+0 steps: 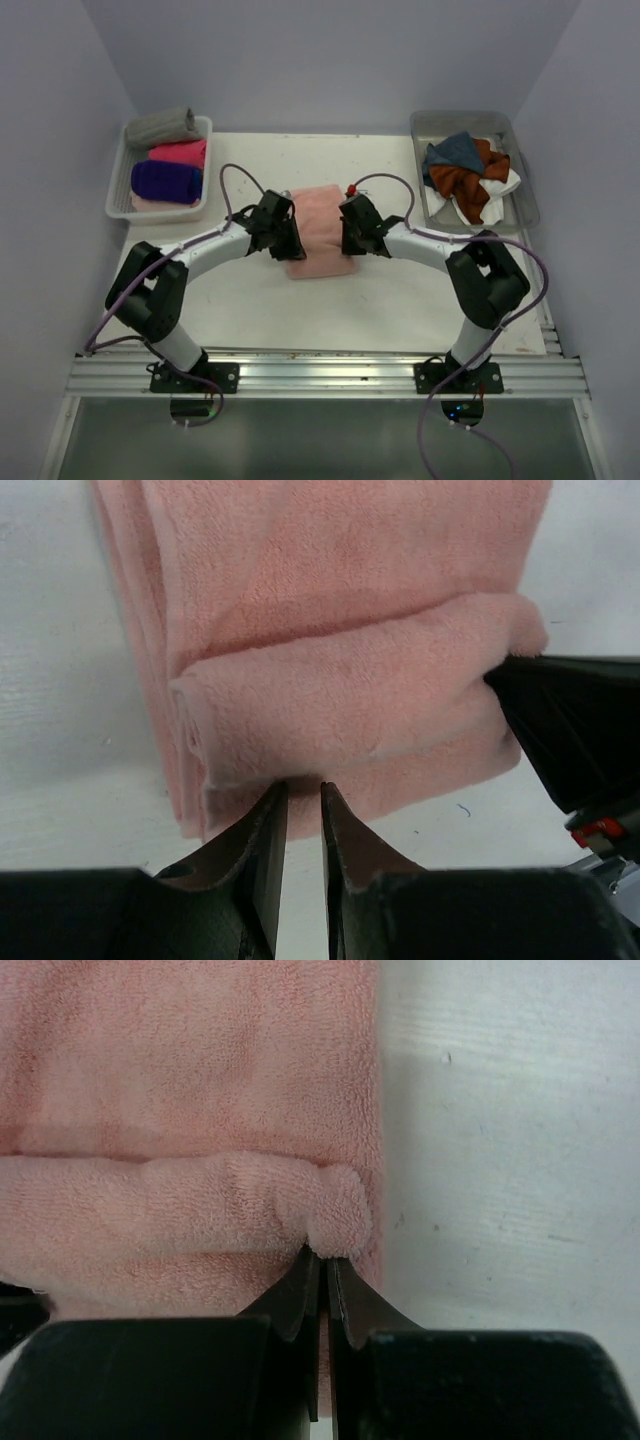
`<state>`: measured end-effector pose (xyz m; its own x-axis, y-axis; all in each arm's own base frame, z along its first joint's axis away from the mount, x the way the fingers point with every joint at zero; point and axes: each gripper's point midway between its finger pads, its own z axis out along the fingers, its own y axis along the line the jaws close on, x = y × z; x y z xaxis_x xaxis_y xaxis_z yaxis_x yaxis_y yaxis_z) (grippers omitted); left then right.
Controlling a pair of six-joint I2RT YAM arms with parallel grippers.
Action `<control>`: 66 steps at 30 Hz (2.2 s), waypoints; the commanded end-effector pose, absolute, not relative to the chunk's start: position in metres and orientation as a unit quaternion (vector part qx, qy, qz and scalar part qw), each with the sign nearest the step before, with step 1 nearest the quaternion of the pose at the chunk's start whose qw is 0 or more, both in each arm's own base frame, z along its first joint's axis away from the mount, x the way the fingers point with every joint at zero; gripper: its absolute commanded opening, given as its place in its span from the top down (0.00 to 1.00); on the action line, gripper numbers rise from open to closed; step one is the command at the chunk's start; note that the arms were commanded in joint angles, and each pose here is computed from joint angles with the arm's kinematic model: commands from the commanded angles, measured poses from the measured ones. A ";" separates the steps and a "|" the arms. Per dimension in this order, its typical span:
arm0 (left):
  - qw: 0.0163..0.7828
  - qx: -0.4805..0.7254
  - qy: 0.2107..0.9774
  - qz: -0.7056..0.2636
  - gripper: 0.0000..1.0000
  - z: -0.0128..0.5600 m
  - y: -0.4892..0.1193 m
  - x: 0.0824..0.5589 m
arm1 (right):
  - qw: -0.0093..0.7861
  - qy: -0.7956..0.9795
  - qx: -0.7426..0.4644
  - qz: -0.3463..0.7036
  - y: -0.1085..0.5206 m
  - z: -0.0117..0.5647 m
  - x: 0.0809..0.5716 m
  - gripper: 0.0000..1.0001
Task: Roll the towels
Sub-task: Roll the towel
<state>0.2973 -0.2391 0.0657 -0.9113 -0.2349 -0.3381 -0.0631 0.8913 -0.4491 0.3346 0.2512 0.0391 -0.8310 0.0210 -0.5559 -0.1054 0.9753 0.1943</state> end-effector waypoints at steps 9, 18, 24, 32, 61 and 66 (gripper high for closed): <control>0.211 -0.050 0.952 -0.214 0.78 0.055 -0.258 0.339 | 0.205 0.969 -0.026 0.135 0.244 0.035 0.235 1.00; 0.188 0.001 0.950 -0.250 0.80 0.050 -0.279 0.344 | 0.311 0.941 -0.091 0.099 0.229 0.110 0.233 0.34; 0.178 0.028 0.952 -0.249 0.80 0.046 -0.282 0.343 | 0.354 0.904 -0.234 0.053 0.257 0.133 0.251 0.39; 0.170 0.033 0.952 -0.251 0.81 0.044 -0.283 0.342 | 0.350 0.858 -0.370 0.065 0.324 0.106 0.238 0.35; 0.221 -0.032 0.927 -0.301 0.01 0.099 -0.192 0.336 | 0.326 0.872 -0.320 0.179 0.351 0.065 0.227 1.00; 0.209 -0.035 0.915 -0.344 0.00 0.093 -0.193 0.304 | 0.289 0.870 -0.297 0.268 0.362 0.080 0.216 1.00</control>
